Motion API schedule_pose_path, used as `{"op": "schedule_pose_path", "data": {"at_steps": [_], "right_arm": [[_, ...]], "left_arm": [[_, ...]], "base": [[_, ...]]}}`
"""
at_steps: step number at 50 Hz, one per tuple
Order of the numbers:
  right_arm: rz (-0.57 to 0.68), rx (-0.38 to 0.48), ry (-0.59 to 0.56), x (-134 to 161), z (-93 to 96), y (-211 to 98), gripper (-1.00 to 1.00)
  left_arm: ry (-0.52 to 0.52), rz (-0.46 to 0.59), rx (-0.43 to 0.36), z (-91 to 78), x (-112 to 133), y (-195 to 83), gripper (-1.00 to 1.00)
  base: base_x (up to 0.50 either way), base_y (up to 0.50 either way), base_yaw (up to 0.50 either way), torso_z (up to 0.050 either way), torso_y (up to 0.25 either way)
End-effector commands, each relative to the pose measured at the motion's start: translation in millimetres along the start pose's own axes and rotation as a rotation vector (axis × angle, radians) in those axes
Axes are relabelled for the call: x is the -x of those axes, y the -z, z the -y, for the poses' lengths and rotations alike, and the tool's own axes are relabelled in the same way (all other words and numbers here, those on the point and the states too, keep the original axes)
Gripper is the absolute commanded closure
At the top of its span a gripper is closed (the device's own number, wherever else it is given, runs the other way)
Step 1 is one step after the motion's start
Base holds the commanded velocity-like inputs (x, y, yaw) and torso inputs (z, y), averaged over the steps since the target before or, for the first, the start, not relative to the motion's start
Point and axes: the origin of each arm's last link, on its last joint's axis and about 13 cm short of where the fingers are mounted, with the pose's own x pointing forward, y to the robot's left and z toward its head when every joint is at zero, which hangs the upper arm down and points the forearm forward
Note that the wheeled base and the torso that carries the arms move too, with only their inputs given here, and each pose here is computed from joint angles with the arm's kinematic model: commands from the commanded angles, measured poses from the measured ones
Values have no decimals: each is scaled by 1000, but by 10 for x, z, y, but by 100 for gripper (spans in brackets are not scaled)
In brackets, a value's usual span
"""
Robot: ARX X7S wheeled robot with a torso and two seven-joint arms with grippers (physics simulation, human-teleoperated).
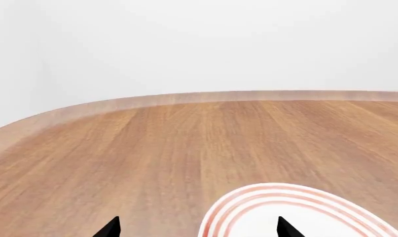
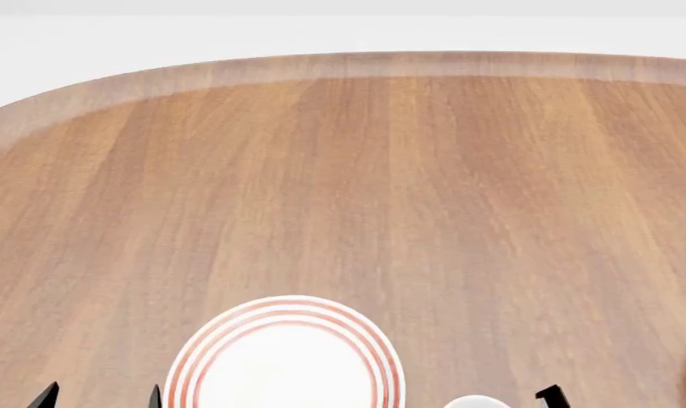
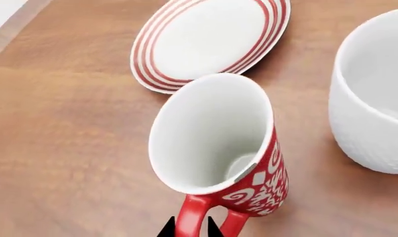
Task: Put the red mug on the left plate.
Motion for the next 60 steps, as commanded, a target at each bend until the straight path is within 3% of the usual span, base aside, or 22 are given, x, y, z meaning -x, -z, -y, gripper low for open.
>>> {"op": "schedule_pose_path", "data": {"at_steps": [1, 29, 60], "right_arm": [[36, -19, -91, 266, -21, -173, 100], [88, -29, -340, 837, -101, -429, 100], [84, 73, -719, 1185, -190, -380, 100]], "left_arm": [[0, 2, 0, -2, -2, 1, -100], [0, 1, -1, 1, -5, 4, -100], [-1, 5, -3, -5, 0, -3, -100]], "base": [[0, 0, 0, 0, 0], [0, 0, 0, 0, 0], [0, 0, 0, 0, 0]]}}
